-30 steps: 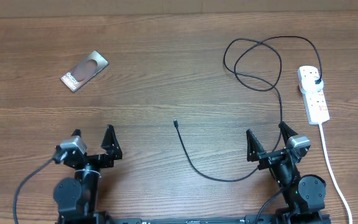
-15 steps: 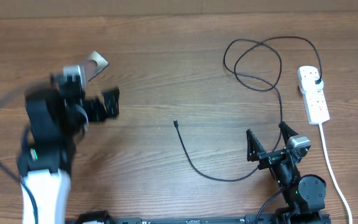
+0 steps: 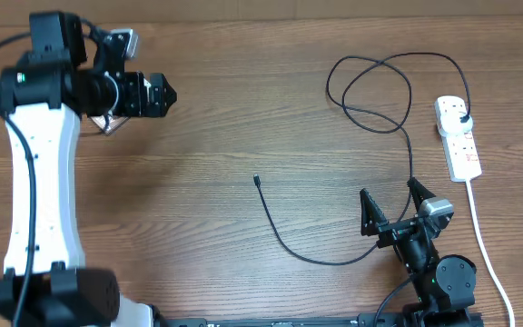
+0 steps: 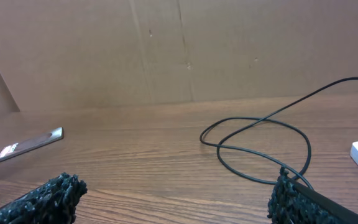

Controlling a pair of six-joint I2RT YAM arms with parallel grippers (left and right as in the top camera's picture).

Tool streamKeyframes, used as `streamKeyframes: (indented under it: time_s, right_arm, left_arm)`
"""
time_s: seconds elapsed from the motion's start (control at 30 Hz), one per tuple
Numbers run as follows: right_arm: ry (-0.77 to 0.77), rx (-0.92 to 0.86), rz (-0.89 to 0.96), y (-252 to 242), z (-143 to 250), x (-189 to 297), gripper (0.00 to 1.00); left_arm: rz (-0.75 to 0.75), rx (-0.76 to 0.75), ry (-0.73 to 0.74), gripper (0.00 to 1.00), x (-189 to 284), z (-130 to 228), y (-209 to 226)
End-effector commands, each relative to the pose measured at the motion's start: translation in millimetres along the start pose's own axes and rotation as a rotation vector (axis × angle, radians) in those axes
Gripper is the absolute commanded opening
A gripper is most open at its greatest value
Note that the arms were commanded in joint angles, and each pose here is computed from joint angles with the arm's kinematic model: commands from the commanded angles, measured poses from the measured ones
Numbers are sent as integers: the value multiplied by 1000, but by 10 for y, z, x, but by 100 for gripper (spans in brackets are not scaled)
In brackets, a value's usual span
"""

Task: Plug charger to phone and switch on socket
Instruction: 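Move the left gripper over the silver phone and lower onto it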

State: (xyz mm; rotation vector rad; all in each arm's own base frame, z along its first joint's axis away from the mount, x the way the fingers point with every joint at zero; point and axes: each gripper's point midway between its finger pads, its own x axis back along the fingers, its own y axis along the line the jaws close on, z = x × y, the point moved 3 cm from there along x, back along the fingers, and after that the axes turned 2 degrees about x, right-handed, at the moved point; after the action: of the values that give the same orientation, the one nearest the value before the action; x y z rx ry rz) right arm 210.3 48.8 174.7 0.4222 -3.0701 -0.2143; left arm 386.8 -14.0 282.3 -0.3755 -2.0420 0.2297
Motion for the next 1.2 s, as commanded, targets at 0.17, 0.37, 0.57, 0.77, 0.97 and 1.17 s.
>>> streamKeyframes:
  time_s: [0.17,0.37,0.57,0.77,0.97,1.17]
  right_arm:
    - [-2,-4,10,-16,24,-2,100]
    - [-2,-4,9,-15,24,-2,100]
    - [-2,-4,10,-16,24,-2,100]
    - [-2,-4,10,-16,24,-2,100]
    - [-2,-3,10,-16,24,-2,100]
    - [-2,-4,10,-15,23,-2,100]
  left_arm:
    - [-126,-243,-32,100,-51,-297,254]
    - [-318,-326,-104,99,-77,-575,554]
    - [-435,-443,44,100,-512,-528,983]
    - [-462,-502,170,100,-1162,-432,1368]
    - [-438,-543,234,100,-1673,-312,1595]
    - [-428,-556,277,100,-1923,-182,1844]
